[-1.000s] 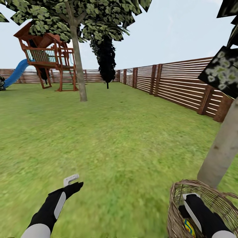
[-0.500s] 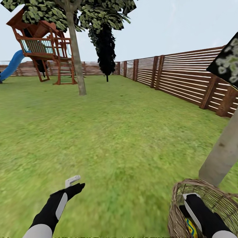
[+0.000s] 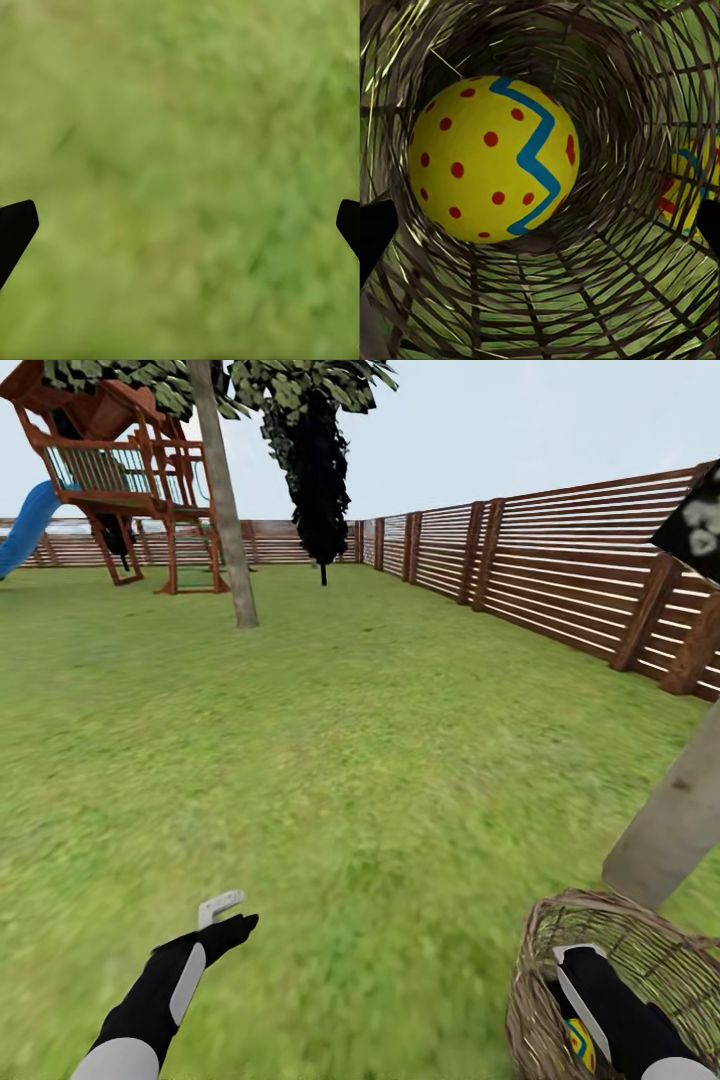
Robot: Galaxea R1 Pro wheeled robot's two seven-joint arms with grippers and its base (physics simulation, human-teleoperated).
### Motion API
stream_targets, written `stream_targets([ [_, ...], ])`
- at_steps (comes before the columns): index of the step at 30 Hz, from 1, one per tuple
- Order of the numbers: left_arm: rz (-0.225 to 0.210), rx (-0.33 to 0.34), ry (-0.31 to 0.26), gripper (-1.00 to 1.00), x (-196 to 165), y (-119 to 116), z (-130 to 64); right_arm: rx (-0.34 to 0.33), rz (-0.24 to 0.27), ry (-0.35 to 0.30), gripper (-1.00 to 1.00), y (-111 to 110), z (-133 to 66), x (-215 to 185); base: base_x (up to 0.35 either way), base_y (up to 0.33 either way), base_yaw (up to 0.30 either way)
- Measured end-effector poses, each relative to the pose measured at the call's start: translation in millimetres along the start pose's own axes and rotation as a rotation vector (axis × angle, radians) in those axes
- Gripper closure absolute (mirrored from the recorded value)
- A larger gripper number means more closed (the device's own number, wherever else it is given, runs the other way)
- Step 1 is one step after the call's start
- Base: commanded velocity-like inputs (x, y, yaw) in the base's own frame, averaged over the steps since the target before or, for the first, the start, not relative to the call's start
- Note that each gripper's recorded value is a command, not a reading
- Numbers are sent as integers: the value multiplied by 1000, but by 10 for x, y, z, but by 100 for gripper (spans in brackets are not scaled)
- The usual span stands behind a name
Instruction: Take the three Easter eggs out of the wicker basket on the lawn in the garden, then place them on the lawn next to a single tree (choose any tree) so that all three eggs are next to the same tree and none are left in the basket.
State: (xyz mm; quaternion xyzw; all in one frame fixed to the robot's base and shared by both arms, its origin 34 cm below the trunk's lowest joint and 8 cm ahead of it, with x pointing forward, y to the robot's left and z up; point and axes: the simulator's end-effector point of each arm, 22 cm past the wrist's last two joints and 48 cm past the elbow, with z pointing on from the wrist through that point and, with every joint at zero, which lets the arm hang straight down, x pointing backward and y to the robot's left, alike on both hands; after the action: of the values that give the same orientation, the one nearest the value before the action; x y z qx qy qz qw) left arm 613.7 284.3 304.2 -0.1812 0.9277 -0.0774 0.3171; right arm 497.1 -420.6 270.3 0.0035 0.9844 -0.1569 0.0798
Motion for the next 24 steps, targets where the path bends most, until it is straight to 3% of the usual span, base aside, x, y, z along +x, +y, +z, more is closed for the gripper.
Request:
stream_targets([
  [13,-6,-17,50,-100,258,87,165,0,-17,49,-100,66,198,160,19,0,0],
  [18,-6,-17,71,-100,372,83,224,-3,-22,68,-100,95,270,227,222,0,0],
  [24,-7,-24,96,-100,498,126,294,-4,-28,92,-100,129,358,308,13,0,0],
])
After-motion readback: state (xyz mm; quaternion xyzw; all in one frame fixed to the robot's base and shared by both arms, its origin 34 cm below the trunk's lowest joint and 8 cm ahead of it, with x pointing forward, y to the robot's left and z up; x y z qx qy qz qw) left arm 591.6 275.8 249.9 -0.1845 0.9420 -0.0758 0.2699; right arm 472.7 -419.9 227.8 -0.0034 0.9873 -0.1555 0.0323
